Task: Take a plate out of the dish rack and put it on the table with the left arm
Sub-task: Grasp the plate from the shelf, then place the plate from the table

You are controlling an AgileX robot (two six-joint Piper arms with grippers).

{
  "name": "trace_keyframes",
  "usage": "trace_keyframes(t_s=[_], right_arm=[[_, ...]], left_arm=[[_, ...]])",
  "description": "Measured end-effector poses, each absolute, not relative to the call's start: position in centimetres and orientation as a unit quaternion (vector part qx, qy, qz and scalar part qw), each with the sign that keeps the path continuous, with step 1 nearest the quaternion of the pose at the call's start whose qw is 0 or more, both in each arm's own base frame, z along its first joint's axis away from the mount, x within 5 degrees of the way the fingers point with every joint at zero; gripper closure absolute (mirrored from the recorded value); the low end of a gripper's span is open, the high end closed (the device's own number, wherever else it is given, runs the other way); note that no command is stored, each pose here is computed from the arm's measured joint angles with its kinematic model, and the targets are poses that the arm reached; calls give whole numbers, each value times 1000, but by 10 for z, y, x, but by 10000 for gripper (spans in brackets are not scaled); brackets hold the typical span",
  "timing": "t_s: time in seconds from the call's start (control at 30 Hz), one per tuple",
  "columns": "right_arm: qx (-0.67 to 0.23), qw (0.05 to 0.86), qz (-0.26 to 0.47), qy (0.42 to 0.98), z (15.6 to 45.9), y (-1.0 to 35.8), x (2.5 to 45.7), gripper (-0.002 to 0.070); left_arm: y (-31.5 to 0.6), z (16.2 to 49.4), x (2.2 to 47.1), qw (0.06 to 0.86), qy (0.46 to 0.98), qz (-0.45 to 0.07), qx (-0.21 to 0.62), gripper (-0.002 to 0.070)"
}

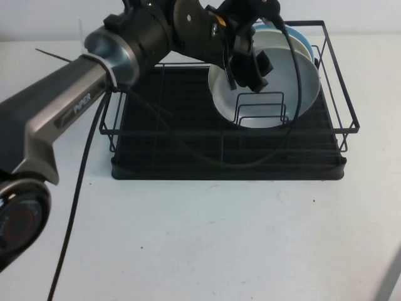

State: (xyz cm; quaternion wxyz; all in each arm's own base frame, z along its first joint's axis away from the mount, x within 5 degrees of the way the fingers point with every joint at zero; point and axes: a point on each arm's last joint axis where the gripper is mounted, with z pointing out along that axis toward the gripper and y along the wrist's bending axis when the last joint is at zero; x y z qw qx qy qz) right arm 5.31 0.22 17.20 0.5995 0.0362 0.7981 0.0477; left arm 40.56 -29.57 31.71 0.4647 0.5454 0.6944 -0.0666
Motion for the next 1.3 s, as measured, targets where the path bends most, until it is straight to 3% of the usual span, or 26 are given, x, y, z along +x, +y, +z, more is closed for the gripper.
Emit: trace_keyframes(t_s=[0.4, 0.47, 0.6, 0.77, 0.87, 0.97, 1.17, 1.3], right_arm=[[36, 599, 48, 798, 172, 2, 53, 694], [36, 599, 48, 798, 172, 2, 53, 694], [36, 599, 48, 798, 172, 2, 53, 694], [36, 599, 48, 798, 172, 2, 53, 694], [36, 599, 48, 798, 172, 2, 53, 694], [36, 599, 48, 798, 172, 2, 53, 694], [36, 599, 48, 798, 172, 2, 53, 694], [36, 599, 48, 798, 172, 2, 53, 694]], left_arm=[[-301, 298, 421, 491, 693, -59, 525, 343], [-301, 298, 421, 491, 693, -59, 524, 395], [-300, 298, 423, 496, 689, -51, 526, 582], [-296, 303, 424, 498, 681, -33, 536, 605], [-290, 323, 417, 504, 672, -22, 542, 606], [-279, 365, 399, 514, 678, -34, 525, 606], [-241, 449, 338, 500, 729, -101, 457, 621], [-220, 469, 306, 447, 760, -120, 457, 621]])
